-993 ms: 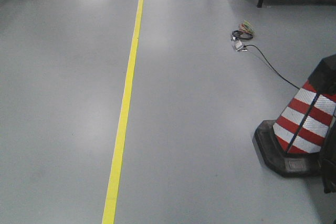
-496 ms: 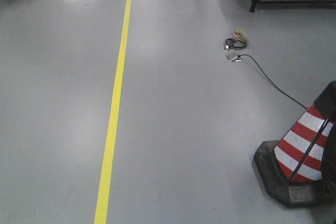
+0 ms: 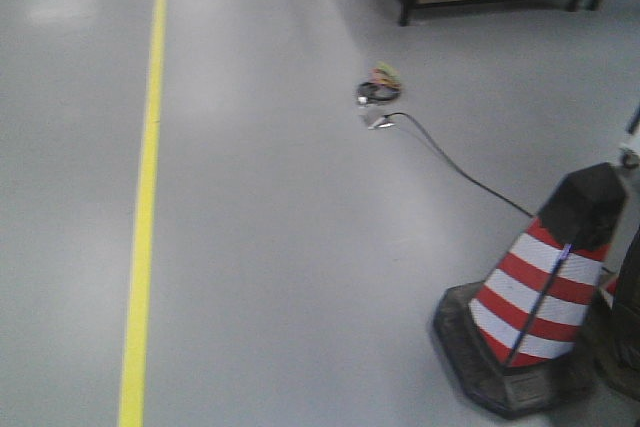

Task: Move and align brake pads A on conveyor
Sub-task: 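Turn past the red-and-white cones toward the black conveyor belt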

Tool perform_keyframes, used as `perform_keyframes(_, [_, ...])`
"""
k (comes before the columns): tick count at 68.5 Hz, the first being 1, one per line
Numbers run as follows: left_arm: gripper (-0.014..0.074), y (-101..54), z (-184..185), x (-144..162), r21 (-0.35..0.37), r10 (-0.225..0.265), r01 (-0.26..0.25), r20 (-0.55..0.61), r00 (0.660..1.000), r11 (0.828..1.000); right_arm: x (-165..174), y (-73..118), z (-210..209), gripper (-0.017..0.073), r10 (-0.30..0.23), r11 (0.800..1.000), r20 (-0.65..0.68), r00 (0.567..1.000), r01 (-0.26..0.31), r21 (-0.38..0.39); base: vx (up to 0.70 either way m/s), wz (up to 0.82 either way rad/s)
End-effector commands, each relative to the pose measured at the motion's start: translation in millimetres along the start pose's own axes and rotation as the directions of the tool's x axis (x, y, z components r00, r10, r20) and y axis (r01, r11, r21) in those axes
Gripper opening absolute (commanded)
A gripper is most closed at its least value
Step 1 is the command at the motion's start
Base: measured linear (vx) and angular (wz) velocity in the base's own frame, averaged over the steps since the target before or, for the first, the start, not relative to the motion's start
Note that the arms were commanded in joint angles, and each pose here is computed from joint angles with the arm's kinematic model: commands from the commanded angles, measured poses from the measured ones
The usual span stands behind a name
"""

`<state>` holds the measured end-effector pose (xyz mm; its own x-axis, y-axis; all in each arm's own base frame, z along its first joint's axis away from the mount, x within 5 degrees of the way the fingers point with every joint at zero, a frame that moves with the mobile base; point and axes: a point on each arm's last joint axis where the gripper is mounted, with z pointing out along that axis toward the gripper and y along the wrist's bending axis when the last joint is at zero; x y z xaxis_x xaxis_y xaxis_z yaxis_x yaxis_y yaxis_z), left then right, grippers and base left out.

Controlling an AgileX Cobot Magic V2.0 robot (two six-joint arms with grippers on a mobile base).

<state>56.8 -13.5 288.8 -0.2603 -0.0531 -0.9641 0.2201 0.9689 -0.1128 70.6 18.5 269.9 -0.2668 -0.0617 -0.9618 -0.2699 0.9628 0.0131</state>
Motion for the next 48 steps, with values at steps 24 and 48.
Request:
perform_keyframes(24, [0.0101,-2.8,-2.7,-17.3,0.022,-0.001,-0.001,0.113,0.994,1.000,-17.3,1.7,-3.0,0.0043,-0.021,1.000,0.113,0.993,0.023,-0.015,0.23,-0.75])
perform_keyframes(48, [0.0101,-2.8,-2.7,-17.2,0.022,-0.001,-0.001,0.112,0.994,1.000,-17.3,1.7,-3.0,0.0043,-0.021,1.000,0.113,0.993,0.023,-0.015,0.21,-0.79])
